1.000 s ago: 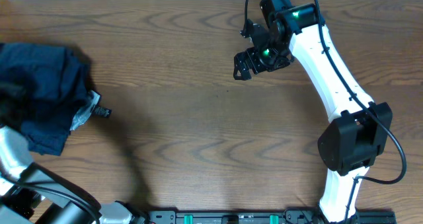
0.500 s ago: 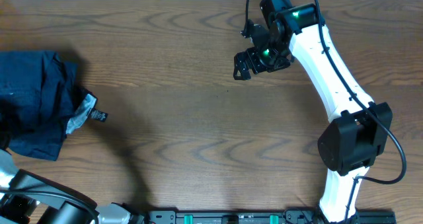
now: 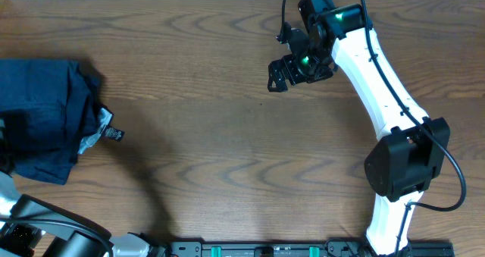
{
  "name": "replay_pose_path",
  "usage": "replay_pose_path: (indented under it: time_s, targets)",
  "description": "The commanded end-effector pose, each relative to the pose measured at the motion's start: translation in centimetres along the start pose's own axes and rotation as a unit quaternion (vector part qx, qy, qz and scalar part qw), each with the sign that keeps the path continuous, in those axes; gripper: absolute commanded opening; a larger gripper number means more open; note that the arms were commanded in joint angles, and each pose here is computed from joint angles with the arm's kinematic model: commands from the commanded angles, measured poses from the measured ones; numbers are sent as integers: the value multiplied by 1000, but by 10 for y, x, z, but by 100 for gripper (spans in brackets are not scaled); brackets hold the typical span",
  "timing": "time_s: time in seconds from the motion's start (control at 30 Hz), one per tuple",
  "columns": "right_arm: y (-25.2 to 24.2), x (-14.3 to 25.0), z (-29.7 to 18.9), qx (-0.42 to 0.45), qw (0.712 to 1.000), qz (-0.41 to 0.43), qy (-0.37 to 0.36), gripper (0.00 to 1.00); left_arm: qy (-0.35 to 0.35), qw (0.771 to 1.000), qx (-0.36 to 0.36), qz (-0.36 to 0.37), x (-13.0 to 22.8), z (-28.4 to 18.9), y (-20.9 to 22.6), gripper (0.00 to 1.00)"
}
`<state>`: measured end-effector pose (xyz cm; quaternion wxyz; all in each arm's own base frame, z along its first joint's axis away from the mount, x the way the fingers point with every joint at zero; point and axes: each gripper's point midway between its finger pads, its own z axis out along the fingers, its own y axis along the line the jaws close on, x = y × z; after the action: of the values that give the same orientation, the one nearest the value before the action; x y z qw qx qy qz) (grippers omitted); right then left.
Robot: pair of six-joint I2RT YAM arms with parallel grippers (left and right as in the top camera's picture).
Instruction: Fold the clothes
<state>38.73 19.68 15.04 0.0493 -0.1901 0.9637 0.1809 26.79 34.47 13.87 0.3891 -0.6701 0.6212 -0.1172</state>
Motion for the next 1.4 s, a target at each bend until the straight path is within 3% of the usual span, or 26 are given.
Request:
replay_pose_path:
  time_s: [0.0,0.1,0.37,0.57,0.7,0.77,0.87,0.97,1.03,1.13,1.37]
  targets:
    - [3,-1,-1,-10,1000,8,1,99,6,1000,-19,-7,1,-5,4,94]
    - [4,2,-1,-13,1000,9,6,99,-7,995,-90,-46,2,-19,32,99]
    - [4,4,-1,-13,1000,6,10,99,-85,961,-235,-122,-11,-88,92,98]
    - [5,6,-1,-15,1000,-3,14,99,-89,960,-221,-147,-3,-111,83,98]
    - [6,11,-1,-16,1000,1,24,99,-70,979,-133,-137,2,-115,44,98]
    - [6,12,-1,-16,1000,-2,27,99,-54,991,-53,-109,2,-114,8,88]
    - [6,13,-1,-16,999,-3,28,99,-37,995,96,-2,2,-119,-63,71]
    - [8,13,-1,-16,999,-5,29,99,-34,974,208,81,8,-127,-121,40]
    - [8,13,-1,-16,999,-6,29,99,-32,968,229,99,12,-121,-136,25]
    - [8,14,-1,-16,999,-5,30,99,-8,966,236,108,24,-97,-144,15]
    - [8,20,-1,-17,999,-1,42,99,50,975,197,89,36,-22,-116,7]
